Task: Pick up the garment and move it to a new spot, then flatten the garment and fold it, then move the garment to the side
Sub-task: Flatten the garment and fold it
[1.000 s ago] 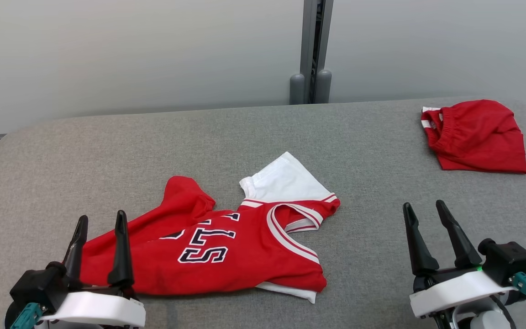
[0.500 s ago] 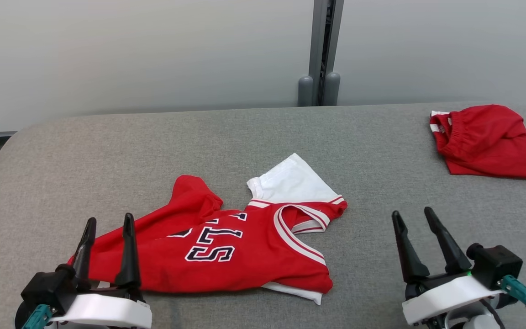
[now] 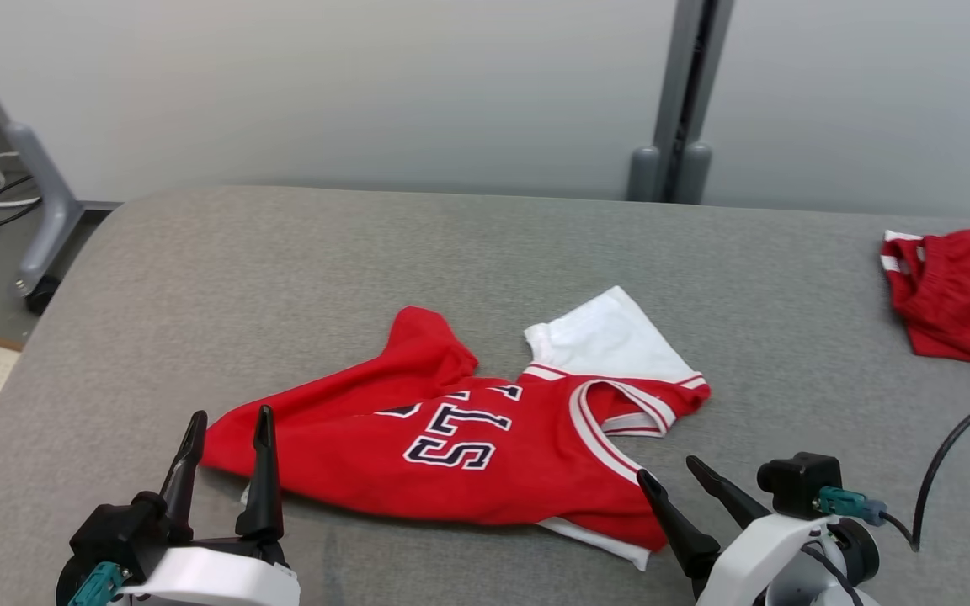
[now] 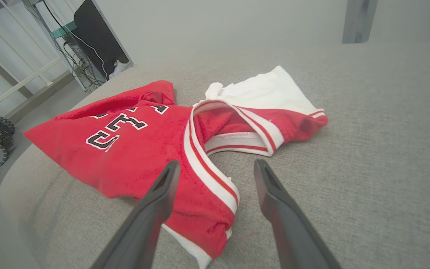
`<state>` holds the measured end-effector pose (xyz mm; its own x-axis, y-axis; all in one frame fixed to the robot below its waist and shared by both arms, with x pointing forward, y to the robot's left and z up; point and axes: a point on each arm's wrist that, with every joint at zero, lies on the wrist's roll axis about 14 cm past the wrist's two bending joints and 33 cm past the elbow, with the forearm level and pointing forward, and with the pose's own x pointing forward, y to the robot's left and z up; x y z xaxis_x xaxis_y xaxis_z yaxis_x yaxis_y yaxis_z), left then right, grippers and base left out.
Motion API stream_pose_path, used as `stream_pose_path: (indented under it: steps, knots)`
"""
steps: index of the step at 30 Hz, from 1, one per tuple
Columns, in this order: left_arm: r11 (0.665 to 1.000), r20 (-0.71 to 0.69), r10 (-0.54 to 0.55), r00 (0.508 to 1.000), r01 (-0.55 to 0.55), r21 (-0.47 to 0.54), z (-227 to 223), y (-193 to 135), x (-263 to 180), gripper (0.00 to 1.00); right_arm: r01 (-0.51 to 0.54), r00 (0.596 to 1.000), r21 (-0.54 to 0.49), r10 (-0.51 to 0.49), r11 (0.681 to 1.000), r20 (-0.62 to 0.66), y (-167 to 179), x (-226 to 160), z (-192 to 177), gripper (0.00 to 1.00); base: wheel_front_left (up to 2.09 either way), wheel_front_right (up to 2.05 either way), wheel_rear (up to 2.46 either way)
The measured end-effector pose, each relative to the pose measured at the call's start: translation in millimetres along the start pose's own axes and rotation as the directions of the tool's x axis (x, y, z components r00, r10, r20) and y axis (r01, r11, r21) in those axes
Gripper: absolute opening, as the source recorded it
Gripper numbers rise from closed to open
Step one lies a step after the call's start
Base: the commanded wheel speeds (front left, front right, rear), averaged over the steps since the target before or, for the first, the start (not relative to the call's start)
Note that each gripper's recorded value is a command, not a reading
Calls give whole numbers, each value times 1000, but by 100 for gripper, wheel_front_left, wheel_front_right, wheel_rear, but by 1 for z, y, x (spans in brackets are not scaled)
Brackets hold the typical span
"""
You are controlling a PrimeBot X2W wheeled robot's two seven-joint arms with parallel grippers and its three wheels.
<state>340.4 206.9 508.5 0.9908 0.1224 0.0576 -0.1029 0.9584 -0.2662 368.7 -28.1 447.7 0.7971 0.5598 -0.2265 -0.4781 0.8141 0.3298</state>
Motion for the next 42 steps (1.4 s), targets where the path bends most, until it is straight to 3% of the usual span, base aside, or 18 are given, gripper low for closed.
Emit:
stream_pose_path:
  steps: [7,23,24,25,27,33,42]
  knots:
    - [998,13,68,998,-68,-2,4,22,-14,100,-46,994,-14,45,999,-95,11,18,-16,100,0,0,0]
    - [987,14,162,987,-162,-5,4,51,-35,100,-53,973,-48,40,997,-228,13,47,-42,100,0,0,0]
    - [987,14,163,987,-163,-4,4,52,-36,100,-55,972,-48,42,997,-229,14,48,-42,91,0,0,0]
    - [986,14,165,986,-165,-4,4,53,-36,100,-59,974,-48,47,997,-221,16,50,-41,46,0,0,0]
    - [986,15,169,985,-169,-2,4,55,-36,100,-67,980,-47,57,997,-190,20,53,-35,0,0,0,0]
    - [986,23,167,986,-167,-3,7,56,-34,100,-78,985,-54,68,995,-156,23,54,-28,0,0,0,0]
    - [988,17,152,988,-152,-5,5,53,-31,100,-93,995,-54,94,994,17,25,69,22,0,0,0,0]
